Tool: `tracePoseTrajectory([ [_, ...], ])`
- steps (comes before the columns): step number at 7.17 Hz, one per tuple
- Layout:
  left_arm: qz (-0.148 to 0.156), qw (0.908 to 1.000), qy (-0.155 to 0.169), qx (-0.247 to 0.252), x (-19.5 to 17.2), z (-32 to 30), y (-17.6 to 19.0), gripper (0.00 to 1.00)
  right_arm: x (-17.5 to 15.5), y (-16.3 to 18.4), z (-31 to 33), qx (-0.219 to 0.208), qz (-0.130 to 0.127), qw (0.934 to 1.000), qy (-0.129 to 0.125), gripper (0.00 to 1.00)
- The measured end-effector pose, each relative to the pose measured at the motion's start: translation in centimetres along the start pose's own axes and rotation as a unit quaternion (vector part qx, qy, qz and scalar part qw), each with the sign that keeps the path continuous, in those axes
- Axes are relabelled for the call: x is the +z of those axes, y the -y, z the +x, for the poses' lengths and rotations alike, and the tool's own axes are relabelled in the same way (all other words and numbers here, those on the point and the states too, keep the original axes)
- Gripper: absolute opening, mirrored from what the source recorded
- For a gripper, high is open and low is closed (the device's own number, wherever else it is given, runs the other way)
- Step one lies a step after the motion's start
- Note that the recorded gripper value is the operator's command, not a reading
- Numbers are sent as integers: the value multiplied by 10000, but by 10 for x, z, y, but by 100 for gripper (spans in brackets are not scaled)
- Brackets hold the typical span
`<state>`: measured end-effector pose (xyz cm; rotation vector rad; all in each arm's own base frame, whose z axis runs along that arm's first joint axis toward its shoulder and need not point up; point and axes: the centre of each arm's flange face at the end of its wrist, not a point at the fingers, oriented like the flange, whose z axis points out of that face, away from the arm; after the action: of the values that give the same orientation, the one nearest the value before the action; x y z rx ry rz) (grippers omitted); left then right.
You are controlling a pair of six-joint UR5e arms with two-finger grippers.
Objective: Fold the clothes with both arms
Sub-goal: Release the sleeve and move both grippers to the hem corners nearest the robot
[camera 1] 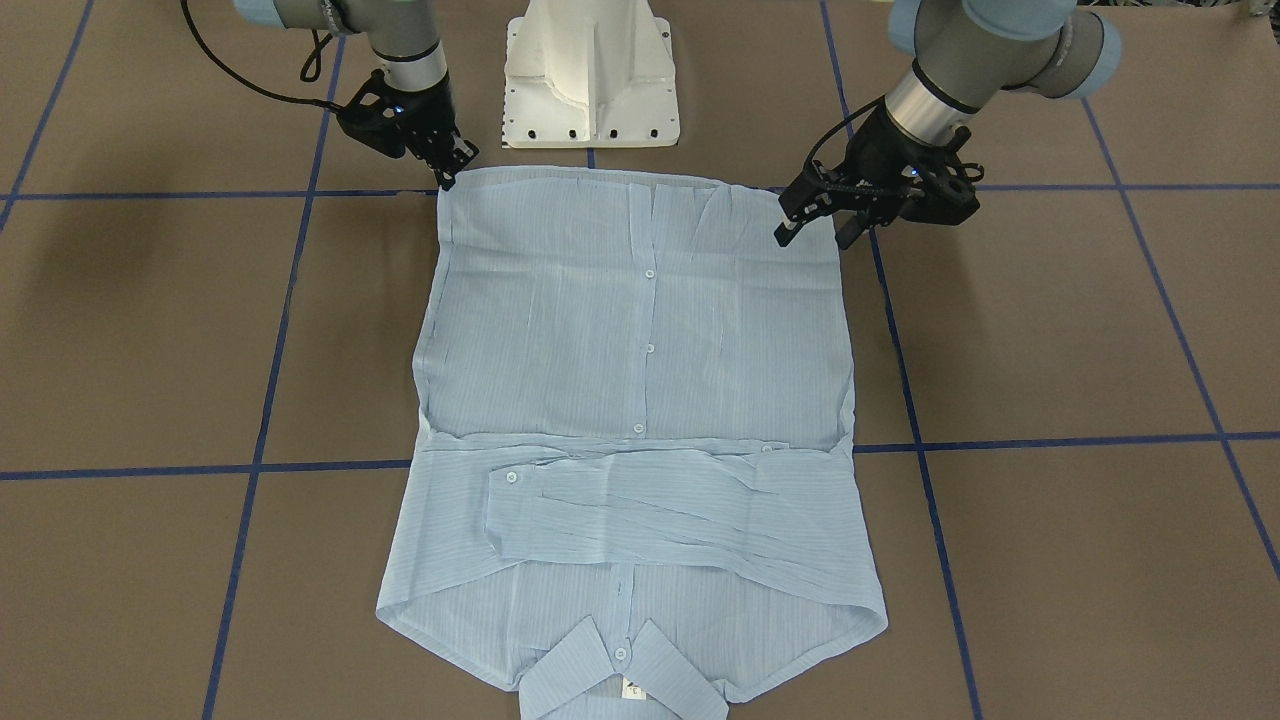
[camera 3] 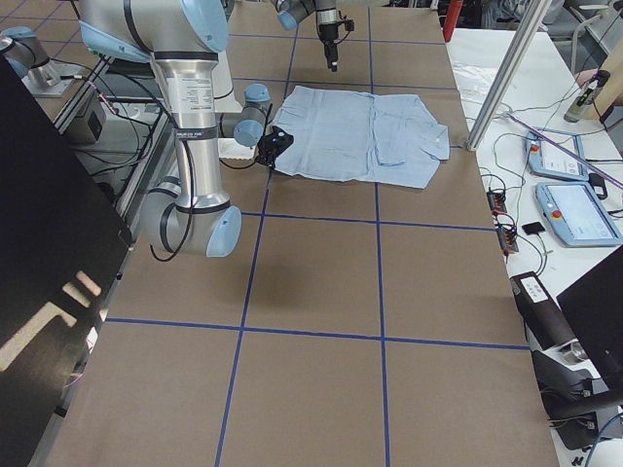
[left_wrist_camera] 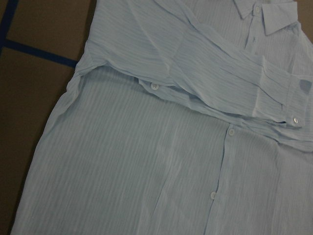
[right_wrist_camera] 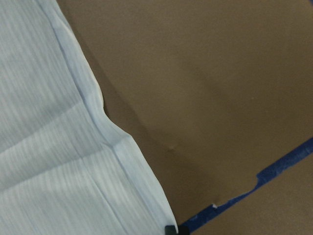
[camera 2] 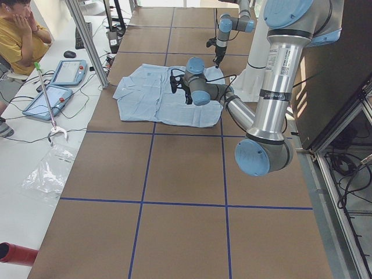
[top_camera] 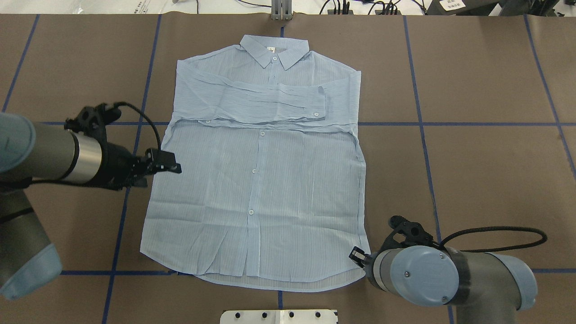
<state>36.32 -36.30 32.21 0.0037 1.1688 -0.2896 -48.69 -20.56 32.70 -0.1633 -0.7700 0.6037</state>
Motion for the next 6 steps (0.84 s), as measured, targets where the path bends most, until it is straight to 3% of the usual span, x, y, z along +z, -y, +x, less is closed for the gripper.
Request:
tracePoseTrajectory([
  [2,-57,9978,572,-338,35,-20,-68,99,-9,6,11,5,-15,10000,-4,0],
  [5,-92,9909,1226,-551,66,-36,-116,94,-12,12,21,15,9,10000,-47,0],
  [6,-89,9893,1342,-571,70,-39,-122,87,-12,12,22,15,13,10000,-56,0],
])
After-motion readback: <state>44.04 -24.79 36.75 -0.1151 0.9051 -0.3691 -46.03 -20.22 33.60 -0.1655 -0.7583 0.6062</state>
